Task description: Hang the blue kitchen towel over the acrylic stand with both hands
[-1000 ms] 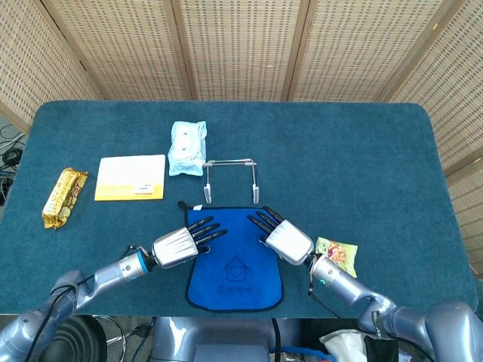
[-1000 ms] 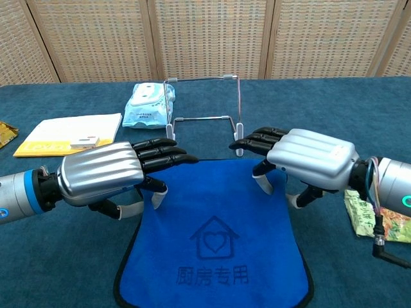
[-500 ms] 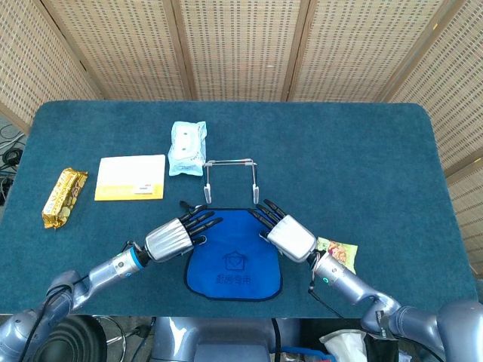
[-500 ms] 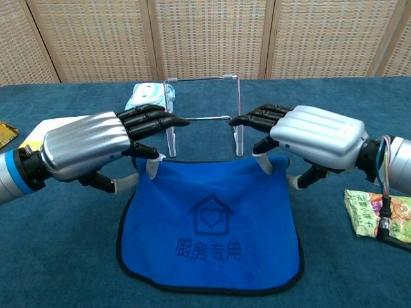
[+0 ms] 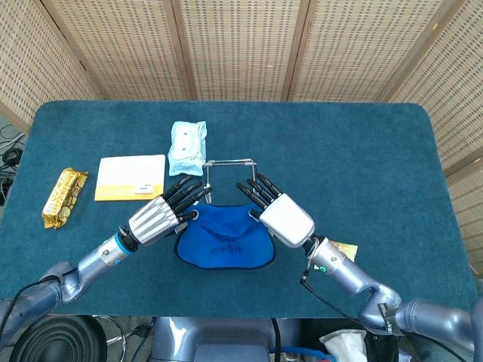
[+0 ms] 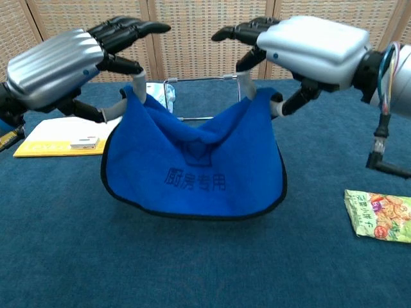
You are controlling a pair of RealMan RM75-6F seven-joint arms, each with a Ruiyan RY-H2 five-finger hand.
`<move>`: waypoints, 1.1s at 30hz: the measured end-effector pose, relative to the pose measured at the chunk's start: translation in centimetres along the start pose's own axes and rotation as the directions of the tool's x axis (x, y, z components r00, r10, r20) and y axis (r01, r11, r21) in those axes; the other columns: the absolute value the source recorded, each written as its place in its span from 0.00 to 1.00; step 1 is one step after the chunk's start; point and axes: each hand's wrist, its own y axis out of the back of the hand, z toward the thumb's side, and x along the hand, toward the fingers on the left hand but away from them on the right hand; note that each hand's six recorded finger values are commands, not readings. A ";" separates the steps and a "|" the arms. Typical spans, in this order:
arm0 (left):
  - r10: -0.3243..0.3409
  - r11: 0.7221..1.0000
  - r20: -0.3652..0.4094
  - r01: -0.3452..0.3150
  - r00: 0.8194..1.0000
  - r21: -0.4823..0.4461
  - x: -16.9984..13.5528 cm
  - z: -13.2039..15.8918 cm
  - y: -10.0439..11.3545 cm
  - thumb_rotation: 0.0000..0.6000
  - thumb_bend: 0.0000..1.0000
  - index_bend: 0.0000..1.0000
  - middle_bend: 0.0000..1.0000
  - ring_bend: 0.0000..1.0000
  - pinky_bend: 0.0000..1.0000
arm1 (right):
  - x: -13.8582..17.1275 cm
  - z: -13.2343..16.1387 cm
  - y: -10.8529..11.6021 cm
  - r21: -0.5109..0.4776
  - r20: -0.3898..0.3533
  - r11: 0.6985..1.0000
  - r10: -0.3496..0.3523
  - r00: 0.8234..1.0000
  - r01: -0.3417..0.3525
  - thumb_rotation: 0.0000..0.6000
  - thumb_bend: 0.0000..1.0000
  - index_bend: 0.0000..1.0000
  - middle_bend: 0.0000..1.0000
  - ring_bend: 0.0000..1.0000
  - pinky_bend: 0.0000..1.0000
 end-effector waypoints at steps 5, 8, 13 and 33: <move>0.022 0.999 -0.037 -0.021 0.999 0.026 2.0 -1.4 1.6 1.00 0.52 0.75 0.00 0.00 0.00 | -1.9 -1.2 2.1 -0.022 0.061 0.999 -0.032 0.998 0.033 1.00 0.45 0.66 0.05 0.00 0.00; 0.030 0.999 -0.053 -0.028 0.998 0.038 3.1 -1.9 2.1 1.00 0.52 0.75 0.00 0.00 0.00 | -3.0 -1.9 3.1 -0.036 0.096 0.998 -0.039 0.995 0.043 1.00 0.45 0.66 0.05 0.00 0.00; 0.049 0.998 -0.075 -0.045 0.996 0.055 4.8 -2.7 2.8 1.00 0.52 0.75 0.00 0.00 0.00 | -4.6 -2.7 4.1 -0.028 0.128 0.999 -0.042 0.991 0.046 1.00 0.45 0.66 0.05 0.00 0.00; 0.086 0.987 -0.205 -0.056 0.975 0.150 9.5 -7.1 5.0 1.00 0.49 0.75 0.00 0.00 0.00 | -9.0 -6.5 6.9 -0.026 0.293 0.997 -0.067 0.954 0.078 1.00 0.45 0.67 0.06 0.00 0.00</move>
